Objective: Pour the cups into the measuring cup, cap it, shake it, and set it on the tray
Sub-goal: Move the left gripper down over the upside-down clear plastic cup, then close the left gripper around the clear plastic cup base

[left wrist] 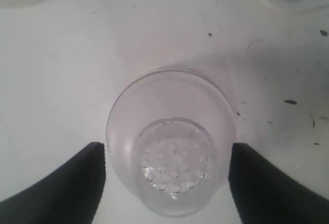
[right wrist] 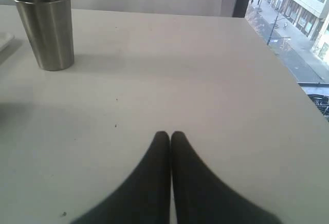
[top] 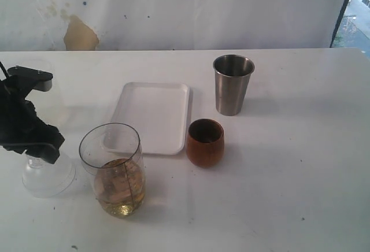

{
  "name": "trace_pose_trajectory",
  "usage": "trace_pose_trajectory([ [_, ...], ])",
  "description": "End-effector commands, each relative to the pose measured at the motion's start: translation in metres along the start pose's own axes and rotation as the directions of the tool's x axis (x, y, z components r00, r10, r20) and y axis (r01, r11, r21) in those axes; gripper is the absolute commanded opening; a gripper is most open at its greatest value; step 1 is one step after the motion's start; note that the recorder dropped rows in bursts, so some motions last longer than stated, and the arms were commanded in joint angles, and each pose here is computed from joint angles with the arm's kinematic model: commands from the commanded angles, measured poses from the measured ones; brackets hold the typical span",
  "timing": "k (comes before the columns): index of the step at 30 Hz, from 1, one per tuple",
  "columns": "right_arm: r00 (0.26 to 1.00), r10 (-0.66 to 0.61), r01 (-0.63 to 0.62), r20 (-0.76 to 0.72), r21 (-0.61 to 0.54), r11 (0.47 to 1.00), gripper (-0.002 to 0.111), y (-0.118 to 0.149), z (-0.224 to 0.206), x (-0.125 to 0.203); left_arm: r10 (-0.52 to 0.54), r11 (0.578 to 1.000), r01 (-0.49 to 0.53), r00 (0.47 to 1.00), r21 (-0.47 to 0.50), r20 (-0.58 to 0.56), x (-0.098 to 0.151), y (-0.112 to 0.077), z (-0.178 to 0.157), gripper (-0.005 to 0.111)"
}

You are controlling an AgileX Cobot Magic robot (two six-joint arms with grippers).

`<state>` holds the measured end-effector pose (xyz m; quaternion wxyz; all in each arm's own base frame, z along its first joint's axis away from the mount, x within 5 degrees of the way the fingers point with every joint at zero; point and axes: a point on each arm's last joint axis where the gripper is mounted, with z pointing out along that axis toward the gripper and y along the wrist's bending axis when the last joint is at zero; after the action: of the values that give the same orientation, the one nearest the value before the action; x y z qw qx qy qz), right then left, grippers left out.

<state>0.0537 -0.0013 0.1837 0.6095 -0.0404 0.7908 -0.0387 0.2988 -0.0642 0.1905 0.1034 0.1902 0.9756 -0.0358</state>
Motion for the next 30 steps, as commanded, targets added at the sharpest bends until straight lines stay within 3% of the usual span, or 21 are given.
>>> trace_pose_trajectory([
  [1, 1.000, -0.009, 0.009, 0.009, 0.006, 1.000, 0.000, 0.000, 0.000, 0.001, 0.000, 1.000, 0.000, 1.000, -0.003, 0.016, -0.003, -0.001, -0.002, 0.056],
  [10, 1.000, -0.009, 0.009, 0.009, 0.006, 1.000, 0.000, 0.000, 0.000, 0.001, 0.011, 0.999, -0.009, 0.999, 0.041, -0.050, 0.000, -0.003, 0.013, 0.056],
  [15, 1.000, -0.009, 0.009, 0.009, 0.006, 1.000, 0.000, 0.000, 0.000, 0.001, 0.010, 0.999, -0.008, 0.999, 0.049, -0.052, -0.008, -0.003, -0.005, 0.055],
  [19, 1.000, -0.009, 0.009, 0.009, 0.006, 1.000, 0.000, 0.000, 0.000, 0.001, 0.007, 0.999, -0.005, 0.999, 0.050, -0.033, -0.011, -0.004, -0.010, 0.036],
  [23, 1.000, -0.009, 0.009, 0.009, 0.006, 1.000, 0.000, 0.000, 0.000, 0.001, 0.021, 0.999, -0.018, 0.998, 0.050, -0.056, -0.009, -0.003, -0.010, 0.005],
  [25, 1.000, -0.009, 0.009, 0.009, 0.006, 1.000, 0.000, 0.000, 0.000, 0.001, 0.023, 0.998, -0.019, 0.997, 0.054, -0.075, -0.007, -0.004, -0.010, 0.000],
  [30, 1.000, -0.009, 0.009, 0.009, 0.006, 1.000, 0.000, 0.000, 0.000, 0.001, 0.041, 0.999, -0.038, 0.995, 0.036, -0.090, -0.006, -0.002, -0.010, 0.000],
])
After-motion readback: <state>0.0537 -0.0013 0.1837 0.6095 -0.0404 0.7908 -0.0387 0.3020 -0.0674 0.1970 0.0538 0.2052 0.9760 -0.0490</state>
